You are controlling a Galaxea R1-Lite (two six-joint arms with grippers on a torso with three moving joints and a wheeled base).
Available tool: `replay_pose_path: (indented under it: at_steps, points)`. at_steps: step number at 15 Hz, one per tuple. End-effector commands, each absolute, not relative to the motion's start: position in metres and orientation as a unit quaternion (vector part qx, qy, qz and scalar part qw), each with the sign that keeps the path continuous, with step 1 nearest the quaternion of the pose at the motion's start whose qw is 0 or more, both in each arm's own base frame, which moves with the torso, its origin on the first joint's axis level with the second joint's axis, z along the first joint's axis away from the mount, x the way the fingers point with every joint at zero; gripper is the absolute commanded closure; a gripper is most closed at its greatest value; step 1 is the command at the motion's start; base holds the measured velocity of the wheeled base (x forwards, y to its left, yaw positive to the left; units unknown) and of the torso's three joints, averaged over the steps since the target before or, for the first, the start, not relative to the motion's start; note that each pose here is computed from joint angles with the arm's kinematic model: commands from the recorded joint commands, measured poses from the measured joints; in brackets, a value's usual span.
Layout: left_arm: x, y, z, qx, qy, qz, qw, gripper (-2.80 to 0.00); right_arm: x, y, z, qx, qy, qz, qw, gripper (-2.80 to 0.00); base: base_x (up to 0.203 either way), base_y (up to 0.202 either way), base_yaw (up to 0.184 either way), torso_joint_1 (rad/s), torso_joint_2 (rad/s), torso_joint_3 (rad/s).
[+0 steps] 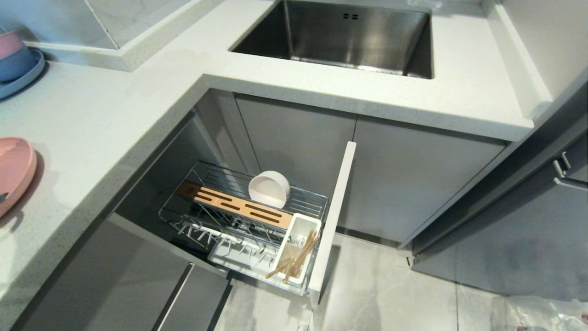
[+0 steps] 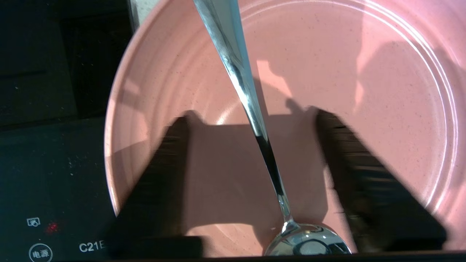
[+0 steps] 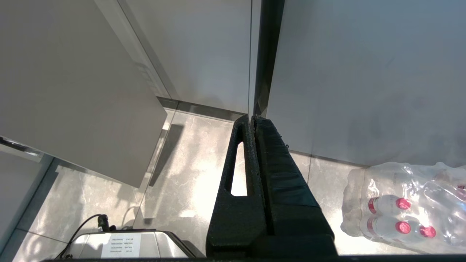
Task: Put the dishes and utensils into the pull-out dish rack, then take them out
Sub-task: Pick up the spoon and place it in the cupboard
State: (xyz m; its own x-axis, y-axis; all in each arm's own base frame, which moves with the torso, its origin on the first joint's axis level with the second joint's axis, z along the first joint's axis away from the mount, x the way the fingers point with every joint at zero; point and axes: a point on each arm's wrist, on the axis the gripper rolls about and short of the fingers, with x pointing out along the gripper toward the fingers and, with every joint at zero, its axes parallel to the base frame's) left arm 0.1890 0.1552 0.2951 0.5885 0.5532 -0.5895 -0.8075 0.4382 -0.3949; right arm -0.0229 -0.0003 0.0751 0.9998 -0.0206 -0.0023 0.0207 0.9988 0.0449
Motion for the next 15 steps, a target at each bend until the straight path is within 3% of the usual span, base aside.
replay_pose_path:
  at_steps: [1, 9, 15]
  points:
    - [0.188, 0.154, 0.295, -0.335, 0.19, 0.412, 0.826, 0.0, -0.023, 0.0, 0.075, 0.023, 0.002, -0.01, 1.0, 0.0, 0.0, 0.0, 0.0, 0.0, 0.0, 0.0]
    - [0.185, 0.15, 0.301, -0.333, 0.181, 0.407, 0.831, 0.0, -0.023, 0.0, 0.075, 0.022, 0.002, -0.01, 1.0, 0.0, 0.0, 0.0, 0.0, 0.0, 0.0, 0.0]
    - [0.164, 0.119, 0.345, -0.337, 0.097, 0.374, 0.859, 0.0, -0.023, 0.0, 0.075, 0.023, 0.002, -0.01, 1.0, 0.0, 0.0, 0.0, 0.0, 0.0, 0.0, 0.0]
